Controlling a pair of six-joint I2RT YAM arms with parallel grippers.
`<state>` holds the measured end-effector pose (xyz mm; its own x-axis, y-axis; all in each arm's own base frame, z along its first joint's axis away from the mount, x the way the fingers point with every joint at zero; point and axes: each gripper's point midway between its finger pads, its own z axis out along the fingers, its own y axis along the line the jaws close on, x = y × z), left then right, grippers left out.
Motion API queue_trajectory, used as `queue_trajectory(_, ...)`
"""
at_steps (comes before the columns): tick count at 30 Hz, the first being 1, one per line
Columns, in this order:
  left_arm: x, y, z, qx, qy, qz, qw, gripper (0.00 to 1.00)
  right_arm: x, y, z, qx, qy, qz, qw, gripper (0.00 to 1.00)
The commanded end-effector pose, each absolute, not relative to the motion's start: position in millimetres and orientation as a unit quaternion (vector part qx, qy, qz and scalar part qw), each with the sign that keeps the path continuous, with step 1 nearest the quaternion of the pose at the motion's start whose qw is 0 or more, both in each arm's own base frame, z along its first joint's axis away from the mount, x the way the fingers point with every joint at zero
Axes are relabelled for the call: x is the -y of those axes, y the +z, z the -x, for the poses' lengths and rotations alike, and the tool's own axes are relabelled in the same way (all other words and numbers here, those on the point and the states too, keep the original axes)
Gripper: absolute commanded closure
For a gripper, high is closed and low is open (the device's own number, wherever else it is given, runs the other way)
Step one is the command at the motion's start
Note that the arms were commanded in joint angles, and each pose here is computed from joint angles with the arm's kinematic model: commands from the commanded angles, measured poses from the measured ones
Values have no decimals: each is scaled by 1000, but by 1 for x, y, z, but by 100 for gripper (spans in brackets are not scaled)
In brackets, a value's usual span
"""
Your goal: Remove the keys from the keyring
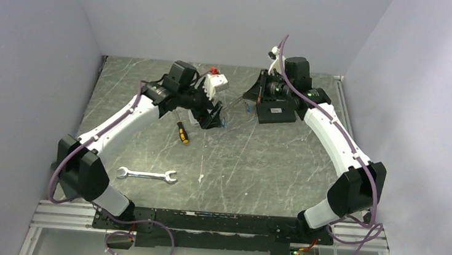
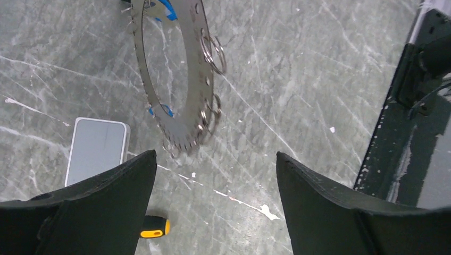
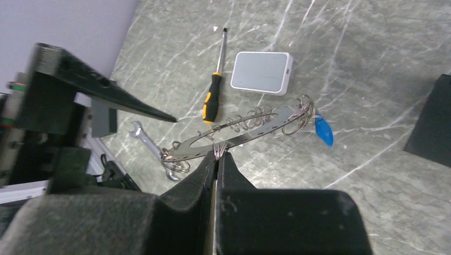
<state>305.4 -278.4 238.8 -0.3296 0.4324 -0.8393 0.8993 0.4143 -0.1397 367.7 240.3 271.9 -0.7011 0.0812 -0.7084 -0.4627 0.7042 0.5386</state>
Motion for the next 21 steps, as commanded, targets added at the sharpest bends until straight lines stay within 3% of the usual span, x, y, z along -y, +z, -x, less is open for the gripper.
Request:
queue_trajectory(1, 294, 249, -329, -735, -262, -464, 420, 17, -249, 303, -350, -822, 416, 119, 371, 100)
queue_trajectory(6, 304, 246, -339, -731, -227, -477, 432, 34, -252, 304, -344, -821, 425, 120, 362, 100)
queue_trajectory(11, 304, 248, -334, -729, -233, -482, 427, 68, -250, 303, -339, -820, 423, 123, 364, 100)
queue_trajectory(14, 304, 246, -322, -723, -250, -497, 409, 79, -250, 302, -335, -816, 426, 136, 366, 100)
queue_trajectory(16, 304, 247, -313, -721, -260, -504, 400, 96, -250, 301, -333, -814, 425, 147, 367, 100)
queue_trajectory(17, 302, 246, -311, -722, -259, -504, 396, 100, -250, 300, -332, -813, 425, 152, 369, 100)
queue_trajectory(20, 295, 246, -306, -730, -257, -501, 387, 100, -250, 299, -326, -805, 427, 173, 374, 100)
queue_trajectory(21, 292, 248, -304, -733, -259, -499, 383, 100, -249, 301, -324, -800, 429, 183, 378, 95)
